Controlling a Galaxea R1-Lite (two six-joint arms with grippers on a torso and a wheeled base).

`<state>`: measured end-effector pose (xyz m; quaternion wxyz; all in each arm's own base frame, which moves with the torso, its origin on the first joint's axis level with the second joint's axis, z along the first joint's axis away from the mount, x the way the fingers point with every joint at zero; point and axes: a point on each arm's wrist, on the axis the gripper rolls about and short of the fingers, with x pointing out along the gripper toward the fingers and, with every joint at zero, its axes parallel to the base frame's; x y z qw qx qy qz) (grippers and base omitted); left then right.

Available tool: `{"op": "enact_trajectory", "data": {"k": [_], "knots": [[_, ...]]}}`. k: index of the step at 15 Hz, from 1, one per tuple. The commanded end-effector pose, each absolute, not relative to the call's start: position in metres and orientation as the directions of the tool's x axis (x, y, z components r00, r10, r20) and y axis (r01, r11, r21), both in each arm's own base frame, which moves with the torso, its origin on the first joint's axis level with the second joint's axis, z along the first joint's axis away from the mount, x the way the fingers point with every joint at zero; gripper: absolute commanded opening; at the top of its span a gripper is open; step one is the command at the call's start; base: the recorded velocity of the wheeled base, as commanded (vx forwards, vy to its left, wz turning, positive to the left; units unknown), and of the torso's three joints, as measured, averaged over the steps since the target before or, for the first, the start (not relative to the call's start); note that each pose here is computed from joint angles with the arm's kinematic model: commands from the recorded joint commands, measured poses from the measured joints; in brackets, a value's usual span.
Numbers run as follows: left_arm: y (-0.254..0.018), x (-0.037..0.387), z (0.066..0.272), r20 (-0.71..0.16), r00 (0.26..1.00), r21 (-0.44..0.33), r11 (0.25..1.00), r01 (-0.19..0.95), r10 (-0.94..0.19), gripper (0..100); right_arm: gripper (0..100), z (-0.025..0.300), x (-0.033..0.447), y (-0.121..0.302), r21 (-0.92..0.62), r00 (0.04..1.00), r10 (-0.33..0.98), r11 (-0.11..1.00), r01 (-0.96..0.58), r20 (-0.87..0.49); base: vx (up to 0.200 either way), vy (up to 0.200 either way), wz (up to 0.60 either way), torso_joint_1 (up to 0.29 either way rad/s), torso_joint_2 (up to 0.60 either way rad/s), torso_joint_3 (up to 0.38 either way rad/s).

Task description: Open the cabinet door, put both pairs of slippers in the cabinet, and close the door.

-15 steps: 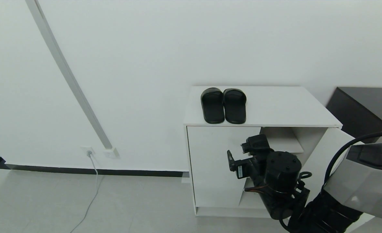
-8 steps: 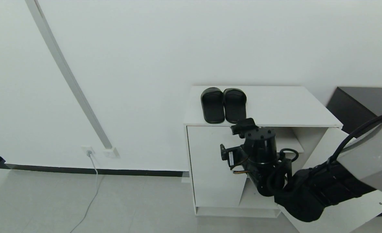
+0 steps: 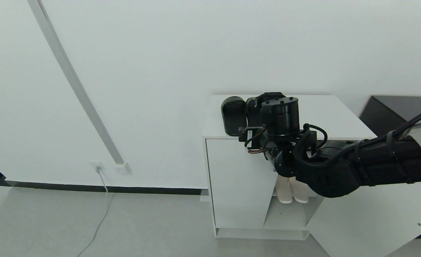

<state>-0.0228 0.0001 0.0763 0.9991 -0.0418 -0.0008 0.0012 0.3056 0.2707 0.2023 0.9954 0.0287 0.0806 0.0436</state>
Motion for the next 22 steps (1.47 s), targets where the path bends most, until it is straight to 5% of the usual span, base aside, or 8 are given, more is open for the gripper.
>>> {"op": "enact_trajectory", "data": {"k": [1, 9, 22], "knots": [[0.0, -0.023, 0.076, 0.0, 1.0, -0.084, 0.996, -0.002, 0.002, 0, 100, 0.195, 0.309, 0.274, 0.06, 0.982, 0.085, 0.995, -0.076, -0.17, 0.2, 0.0, 0.0, 0.002, 0.01, 0.002], [0.0, -0.023, 0.076, 0.0, 1.0, -0.084, 0.996, -0.002, 0.002, 0, 100, 0.176, 0.317, 0.277, 0.046, 0.978, 0.074, 0.997, -0.066, -0.196, 0.2, 0.0, 0.0, 0.004, 0.0, 0.002], [0.0, -0.023, 0.076, 0.002, 1.0, -0.089, 0.996, -0.004, 0.005, 0, 100, 0.151, 0.394, 0.29, 0.028, 0.994, 0.011, 1.0, -0.008, -0.106, 0.0, 0.0, 0.0, 0.0, 0.0, 0.0]]}}
